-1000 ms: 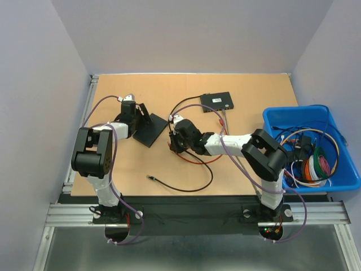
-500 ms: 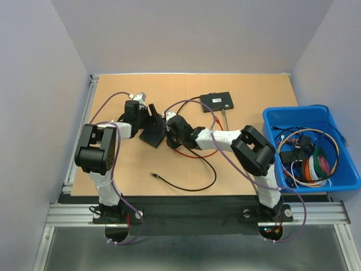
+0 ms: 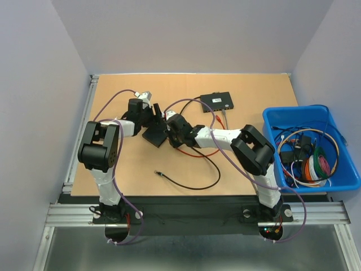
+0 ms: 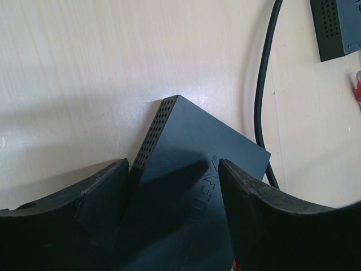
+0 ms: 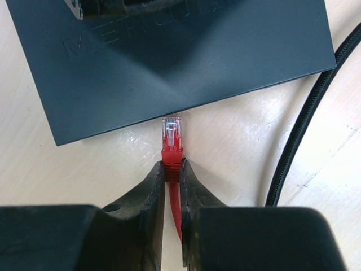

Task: Insert the plug into the switch port

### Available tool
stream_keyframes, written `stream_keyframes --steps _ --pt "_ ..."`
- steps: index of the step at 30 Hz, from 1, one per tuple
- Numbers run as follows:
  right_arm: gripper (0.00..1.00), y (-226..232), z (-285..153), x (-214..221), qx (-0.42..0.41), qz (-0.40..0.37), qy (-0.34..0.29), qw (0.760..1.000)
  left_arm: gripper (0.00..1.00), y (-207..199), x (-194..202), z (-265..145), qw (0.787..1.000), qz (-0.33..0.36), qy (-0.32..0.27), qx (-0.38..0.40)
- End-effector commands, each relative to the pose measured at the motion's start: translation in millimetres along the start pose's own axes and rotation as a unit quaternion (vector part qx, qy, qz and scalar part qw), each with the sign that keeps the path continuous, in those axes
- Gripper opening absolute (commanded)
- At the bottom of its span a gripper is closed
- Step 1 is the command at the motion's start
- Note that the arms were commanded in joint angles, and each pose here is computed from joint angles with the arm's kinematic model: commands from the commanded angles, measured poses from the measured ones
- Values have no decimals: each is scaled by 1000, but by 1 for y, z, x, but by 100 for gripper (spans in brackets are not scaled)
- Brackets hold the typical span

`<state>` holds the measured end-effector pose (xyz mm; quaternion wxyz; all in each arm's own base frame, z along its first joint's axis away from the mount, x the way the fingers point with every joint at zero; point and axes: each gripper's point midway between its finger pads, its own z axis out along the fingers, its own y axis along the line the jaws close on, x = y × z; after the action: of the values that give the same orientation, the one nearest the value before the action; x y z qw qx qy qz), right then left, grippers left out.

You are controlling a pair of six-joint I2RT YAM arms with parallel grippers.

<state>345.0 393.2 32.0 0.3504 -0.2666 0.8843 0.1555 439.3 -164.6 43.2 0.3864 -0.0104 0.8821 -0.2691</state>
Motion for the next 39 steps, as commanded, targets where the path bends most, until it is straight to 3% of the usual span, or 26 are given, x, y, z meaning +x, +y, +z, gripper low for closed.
stream_keyframes --steps 1,24,30,35,39 --pt "0 -6 1 -22 17 -5 -22 1000 75 -20 -4 3 999 15 6 35" --pt "0 8 1 -53 -6 3 -42 999 73 -23 4 10 999 21 22 33" --pt "0 8 4 -52 -3 4 -41 999 66 -23 8 12 999 22 27 34" --pt "0 4 0 -63 9 3 -52 999 50 -22 13 15 999 21 35 31" --pt "0 4 -5 -79 14 0 -69 998 47 -23 18 16 998 22 42 30"
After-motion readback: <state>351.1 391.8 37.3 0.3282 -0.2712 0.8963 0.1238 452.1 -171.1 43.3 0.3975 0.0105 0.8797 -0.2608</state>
